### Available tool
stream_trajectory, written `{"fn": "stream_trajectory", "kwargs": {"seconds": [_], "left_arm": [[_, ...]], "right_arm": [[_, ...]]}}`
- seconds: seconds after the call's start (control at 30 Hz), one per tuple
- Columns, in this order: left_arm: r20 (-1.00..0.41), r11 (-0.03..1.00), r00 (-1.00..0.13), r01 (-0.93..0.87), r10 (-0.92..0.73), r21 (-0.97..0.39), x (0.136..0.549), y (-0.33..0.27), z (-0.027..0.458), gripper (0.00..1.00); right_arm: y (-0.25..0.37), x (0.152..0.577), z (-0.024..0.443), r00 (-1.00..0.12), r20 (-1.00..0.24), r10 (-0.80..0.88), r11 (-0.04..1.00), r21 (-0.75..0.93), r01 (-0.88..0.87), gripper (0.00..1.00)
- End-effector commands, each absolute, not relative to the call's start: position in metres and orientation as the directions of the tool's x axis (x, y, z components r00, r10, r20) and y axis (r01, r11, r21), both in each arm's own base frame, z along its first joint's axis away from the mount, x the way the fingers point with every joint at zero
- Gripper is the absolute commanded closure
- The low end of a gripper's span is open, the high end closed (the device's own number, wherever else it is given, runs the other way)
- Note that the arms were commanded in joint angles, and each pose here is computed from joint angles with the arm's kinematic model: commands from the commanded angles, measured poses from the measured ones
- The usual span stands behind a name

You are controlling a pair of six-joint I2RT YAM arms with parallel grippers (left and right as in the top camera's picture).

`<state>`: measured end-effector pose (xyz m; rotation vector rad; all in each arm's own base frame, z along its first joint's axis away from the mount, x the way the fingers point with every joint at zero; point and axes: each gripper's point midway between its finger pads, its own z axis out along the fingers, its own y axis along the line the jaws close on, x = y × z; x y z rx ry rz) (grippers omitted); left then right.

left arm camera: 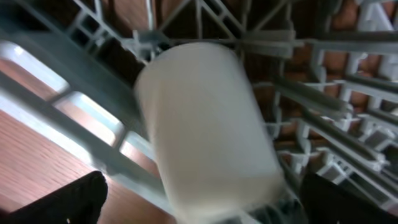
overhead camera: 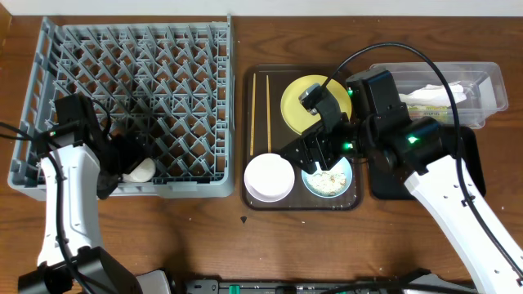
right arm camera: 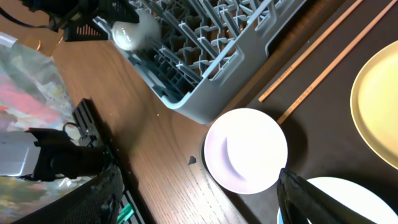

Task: Sort waste into correct bins and load items into the dishwasher
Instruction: 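Grasp the blue bowl of rice with the right gripper and lift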

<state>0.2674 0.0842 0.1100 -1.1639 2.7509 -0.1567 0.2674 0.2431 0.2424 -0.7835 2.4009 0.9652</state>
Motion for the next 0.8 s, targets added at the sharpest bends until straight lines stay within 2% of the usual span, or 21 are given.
{"fn": "stream_trajectory", "kwargs": {"seconds": [0.0,0.13,0.23,0.37,0.47,0.57,0.67,0.77], "left_arm": [[-0.145,0.704,-0.694,-0.662,-0.706,-0.259,0.282,0.076,0.147,0.00],[-0.234,0.755,-0.725,-0.571,-0.648,-0.322,0.289,0.067,0.187,0.00],[-0.309,0.781,-0.723,-0.518,-0.618,-0.348,0.286,0.060,0.214,0.00],[-0.396,0.843,-0.768,-0.338,-0.504,-0.418,0.280,0.028,0.244,0.01],[-0.474,0.877,-0.798,-0.136,-0.372,-0.461,0.273,-0.007,0.266,0.01],[-0.552,0.875,-0.801,0.076,-0.232,-0.478,0.260,-0.042,0.286,0.01],[-0.587,0.871,-0.789,0.149,-0.181,-0.468,0.248,-0.058,0.296,0.00],[-0.611,0.868,-0.776,0.188,-0.156,-0.460,0.240,-0.066,0.303,0.00]], "right_arm": [[0.242,0.266,0.241,-0.754,-0.563,-0.339,0.619,0.470,-0.629,0.23],[0.225,0.276,0.227,-0.825,-0.498,-0.265,0.749,0.432,-0.502,0.23],[0.218,0.280,0.221,-0.846,-0.480,-0.235,0.797,0.403,-0.450,0.24],[0.210,0.277,0.208,-0.912,-0.390,-0.124,0.867,0.406,-0.291,0.34],[0.217,0.269,0.190,-0.931,-0.341,-0.129,0.882,0.390,-0.265,0.37],[0.218,0.263,0.155,-0.956,-0.272,-0.110,0.929,0.314,-0.197,0.40],[0.205,0.262,0.116,-0.972,-0.225,-0.064,0.981,0.166,-0.103,0.42],[0.191,0.273,0.087,-0.973,-0.231,0.003,0.999,0.040,-0.006,0.46]]}}
